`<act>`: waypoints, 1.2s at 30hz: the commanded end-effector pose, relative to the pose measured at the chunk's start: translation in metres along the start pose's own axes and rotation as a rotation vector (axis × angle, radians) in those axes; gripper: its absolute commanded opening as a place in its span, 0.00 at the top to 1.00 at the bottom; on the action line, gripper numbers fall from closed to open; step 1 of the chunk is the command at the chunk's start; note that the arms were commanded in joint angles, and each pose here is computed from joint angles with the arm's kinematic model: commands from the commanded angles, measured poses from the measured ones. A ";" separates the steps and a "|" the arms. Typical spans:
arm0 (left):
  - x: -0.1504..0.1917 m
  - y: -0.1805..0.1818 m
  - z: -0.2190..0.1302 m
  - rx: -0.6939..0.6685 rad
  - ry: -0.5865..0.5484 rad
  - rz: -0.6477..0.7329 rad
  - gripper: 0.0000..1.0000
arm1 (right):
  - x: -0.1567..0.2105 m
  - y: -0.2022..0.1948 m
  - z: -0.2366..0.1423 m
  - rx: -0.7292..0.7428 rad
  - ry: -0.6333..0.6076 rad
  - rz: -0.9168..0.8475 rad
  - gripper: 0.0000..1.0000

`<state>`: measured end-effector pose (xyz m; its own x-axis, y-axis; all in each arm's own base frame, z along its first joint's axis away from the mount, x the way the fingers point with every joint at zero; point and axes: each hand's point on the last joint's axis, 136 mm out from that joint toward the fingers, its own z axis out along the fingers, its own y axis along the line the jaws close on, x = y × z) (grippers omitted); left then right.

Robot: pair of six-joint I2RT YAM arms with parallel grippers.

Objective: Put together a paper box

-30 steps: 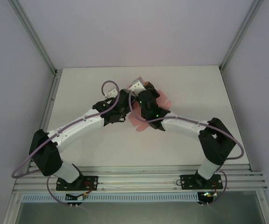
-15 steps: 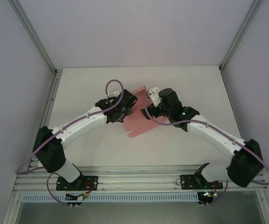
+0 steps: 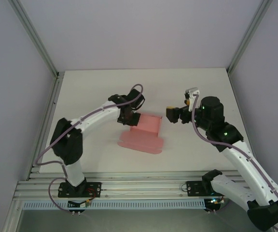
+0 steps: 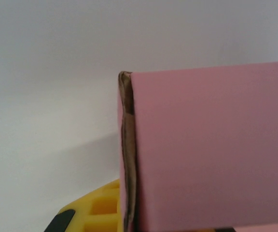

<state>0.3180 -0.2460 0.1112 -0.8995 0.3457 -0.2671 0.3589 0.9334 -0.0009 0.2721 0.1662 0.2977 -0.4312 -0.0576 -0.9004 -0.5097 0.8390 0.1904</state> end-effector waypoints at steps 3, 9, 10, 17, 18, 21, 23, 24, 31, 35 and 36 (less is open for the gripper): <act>0.022 0.006 0.008 -0.028 0.213 0.305 1.00 | 0.031 -0.004 -0.004 0.004 0.107 0.066 0.00; 0.019 0.025 0.035 -0.173 0.367 0.517 1.00 | 0.038 -0.012 -0.007 0.036 0.125 0.067 0.00; 0.018 0.023 0.040 -0.170 0.379 0.549 1.00 | 0.039 -0.013 -0.008 0.038 0.128 0.070 0.00; -0.007 0.024 0.082 -0.302 0.428 0.696 1.00 | 0.044 -0.023 -0.006 0.073 0.143 0.084 0.00; -0.012 0.025 0.086 -0.348 0.426 0.724 1.00 | 0.044 -0.024 -0.006 0.077 0.145 0.085 0.00; -0.022 0.020 0.097 -0.428 0.419 0.823 1.00 | 0.044 -0.026 -0.007 0.087 0.147 0.086 0.00; -0.026 0.014 0.105 -0.467 0.407 0.882 1.00 | 0.046 -0.027 -0.008 0.092 0.148 0.089 0.00; -0.029 0.011 0.108 -0.492 0.402 0.913 1.00 | 0.047 -0.028 -0.008 0.093 0.148 0.092 0.00; -0.050 -0.016 0.125 -0.611 0.297 1.081 1.00 | 0.051 -0.031 -0.014 0.107 0.145 0.102 0.00; -0.064 -0.033 0.116 -0.596 0.214 1.082 0.99 | 0.052 -0.033 -0.017 0.116 0.137 0.107 0.00; -0.066 -0.034 0.113 -0.592 0.204 1.082 0.95 | 0.053 -0.033 -0.018 0.117 0.136 0.106 0.00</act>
<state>0.3697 -0.2813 0.0414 -0.2267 0.8744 0.4290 0.8730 -0.0129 0.4875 0.2564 0.1301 0.2546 -0.5700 -0.0450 -0.8204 -0.3883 0.8947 0.2207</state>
